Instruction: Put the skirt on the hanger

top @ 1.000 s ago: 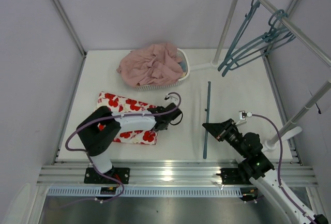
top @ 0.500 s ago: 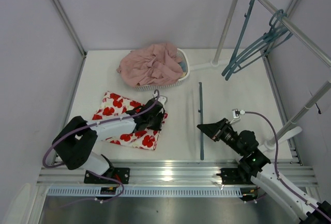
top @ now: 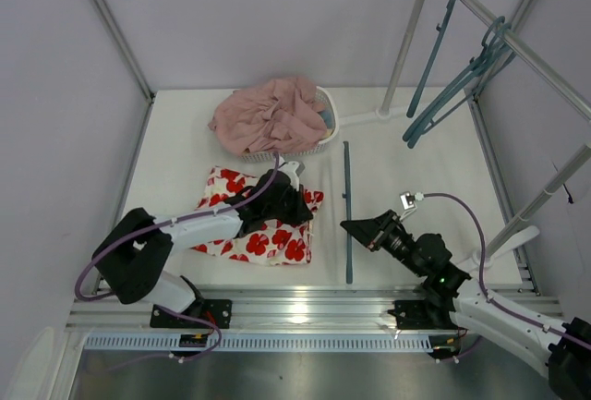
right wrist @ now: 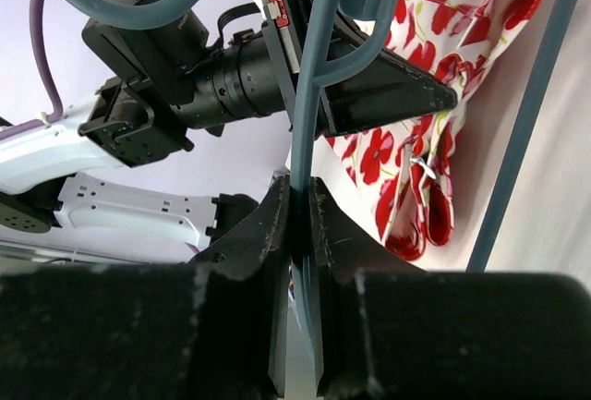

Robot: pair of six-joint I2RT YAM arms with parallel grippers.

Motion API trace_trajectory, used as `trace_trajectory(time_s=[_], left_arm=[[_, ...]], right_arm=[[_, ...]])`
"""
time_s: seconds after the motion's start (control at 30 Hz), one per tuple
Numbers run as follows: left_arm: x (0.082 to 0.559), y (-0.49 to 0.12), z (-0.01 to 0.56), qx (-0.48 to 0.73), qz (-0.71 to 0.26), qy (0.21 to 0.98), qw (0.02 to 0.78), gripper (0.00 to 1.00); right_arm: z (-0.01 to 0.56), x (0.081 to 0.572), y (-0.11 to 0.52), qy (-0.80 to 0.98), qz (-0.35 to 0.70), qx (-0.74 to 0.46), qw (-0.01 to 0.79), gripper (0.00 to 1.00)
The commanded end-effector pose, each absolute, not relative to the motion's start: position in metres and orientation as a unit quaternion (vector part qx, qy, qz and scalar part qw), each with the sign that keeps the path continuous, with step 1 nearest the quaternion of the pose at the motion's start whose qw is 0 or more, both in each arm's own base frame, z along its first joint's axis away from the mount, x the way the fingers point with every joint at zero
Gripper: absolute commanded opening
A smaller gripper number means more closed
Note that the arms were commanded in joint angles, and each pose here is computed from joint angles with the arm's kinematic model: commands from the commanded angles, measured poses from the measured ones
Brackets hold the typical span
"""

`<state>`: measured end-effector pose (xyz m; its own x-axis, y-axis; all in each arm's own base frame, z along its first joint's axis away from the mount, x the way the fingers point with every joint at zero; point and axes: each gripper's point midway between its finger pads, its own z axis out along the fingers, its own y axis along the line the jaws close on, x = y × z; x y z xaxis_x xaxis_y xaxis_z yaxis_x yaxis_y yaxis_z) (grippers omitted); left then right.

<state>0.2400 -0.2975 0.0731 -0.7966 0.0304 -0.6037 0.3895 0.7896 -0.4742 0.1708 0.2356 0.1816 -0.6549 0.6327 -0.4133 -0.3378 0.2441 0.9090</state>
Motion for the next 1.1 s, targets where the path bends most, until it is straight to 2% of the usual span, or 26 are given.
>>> trace_trajectory(time_s=[0.0, 0.33, 0.7, 0.83, 1.07], left_arm=[[0.248, -0.336, 0.112, 0.097, -0.397, 0.857, 0.313, 0.0], [0.251, -0.365, 0.133, 0.083, -0.464, 0.82, 0.325, 0.0], [0.26, -0.387, 0.146, 0.088, -0.498, 0.797, 0.331, 0.0], [0.268, -0.392, 0.133, 0.059, -0.495, 0.806, 0.318, 0.0], [0.272, -0.4, 0.125, -0.032, -0.551, 0.782, 0.29, 0.0]], right_arm=[[0.129, 0.165, 0.223, 0.697, 0.58, 0.116, 0.405, 0.0], [0.096, 0.161, 0.223, 0.742, 0.543, 0.106, 0.38, 0.0], [0.093, 0.164, 0.232, 0.752, 0.538, 0.102, 0.367, 0.0], [0.098, 0.169, 0.237, 0.749, 0.537, 0.099, 0.375, 0.0], [0.105, 0.178, 0.24, 0.733, 0.543, 0.118, 0.393, 0.0]])
